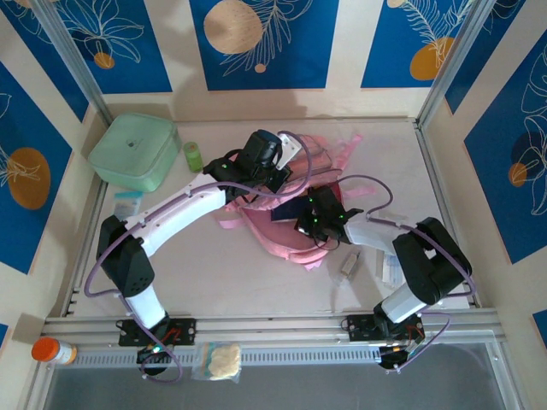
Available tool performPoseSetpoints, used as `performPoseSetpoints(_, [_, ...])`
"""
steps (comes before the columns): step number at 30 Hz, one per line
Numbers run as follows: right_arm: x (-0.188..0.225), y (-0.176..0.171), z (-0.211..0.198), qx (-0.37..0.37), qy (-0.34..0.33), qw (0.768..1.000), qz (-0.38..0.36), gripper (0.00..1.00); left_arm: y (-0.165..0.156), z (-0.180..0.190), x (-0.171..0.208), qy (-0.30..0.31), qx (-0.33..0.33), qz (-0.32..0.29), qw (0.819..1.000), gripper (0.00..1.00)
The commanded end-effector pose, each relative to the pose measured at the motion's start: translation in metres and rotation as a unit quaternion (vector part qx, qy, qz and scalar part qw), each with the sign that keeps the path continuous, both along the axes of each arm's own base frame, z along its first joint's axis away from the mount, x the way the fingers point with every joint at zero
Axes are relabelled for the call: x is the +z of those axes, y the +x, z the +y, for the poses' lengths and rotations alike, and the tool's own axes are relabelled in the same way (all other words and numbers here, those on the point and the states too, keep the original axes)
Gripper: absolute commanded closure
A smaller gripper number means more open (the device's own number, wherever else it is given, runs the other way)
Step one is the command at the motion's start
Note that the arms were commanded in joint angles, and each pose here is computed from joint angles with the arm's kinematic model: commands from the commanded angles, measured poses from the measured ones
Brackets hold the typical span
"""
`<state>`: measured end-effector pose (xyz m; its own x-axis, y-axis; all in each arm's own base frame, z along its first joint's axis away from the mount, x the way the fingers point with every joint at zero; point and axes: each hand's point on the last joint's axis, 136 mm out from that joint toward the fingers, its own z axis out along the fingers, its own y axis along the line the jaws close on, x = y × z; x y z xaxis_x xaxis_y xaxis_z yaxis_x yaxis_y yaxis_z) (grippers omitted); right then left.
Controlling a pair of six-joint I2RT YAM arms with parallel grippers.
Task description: Pack books, pencil case, and school supplies into a backpack
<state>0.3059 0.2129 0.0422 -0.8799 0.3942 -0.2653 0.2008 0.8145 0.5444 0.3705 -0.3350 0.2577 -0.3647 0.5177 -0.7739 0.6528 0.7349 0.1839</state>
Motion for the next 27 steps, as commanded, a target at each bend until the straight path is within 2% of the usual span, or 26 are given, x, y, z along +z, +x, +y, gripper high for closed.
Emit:
performPoseSetpoints(1, [0.018, 0.048, -0.009, -0.060, 0.010, 0.996, -0.069, 1.00, -0.001, -0.001, 0.060, -0.078, 0.002, -0.049, 0.996, 1.00])
performPoseSetpoints(4, [0.020, 0.064, -0.004, -0.046, 0.038, 0.996, -0.066, 1.00, -0.002, -0.004, 0.059, -0.082, -0.003, -0.043, 0.996, 1.00])
performPoseSetpoints(8, [0.024, 0.059, -0.006, -0.035, 0.023, 0.997, -0.072, 1.00, -0.002, -0.003, 0.057, -0.081, 0.000, -0.042, 0.996, 1.00])
performPoseSetpoints(14, [0.040, 0.014, -0.007, 0.018, 0.023, 0.995, -0.095, 1.00, -0.006, -0.008, 0.046, -0.086, -0.011, -0.019, 0.996, 1.00])
performPoseSetpoints(19, [0.066, -0.032, -0.043, 0.003, 0.000, 0.995, -0.104, 0.99, -0.013, -0.012, 0.025, -0.094, -0.013, 0.015, 0.995, 1.00])
performPoseSetpoints(27, [0.127, -0.084, -0.092, -0.012, -0.036, 0.989, -0.146, 0.97, -0.027, -0.029, -0.034, -0.124, -0.014, 0.121, 0.985, 1.00])
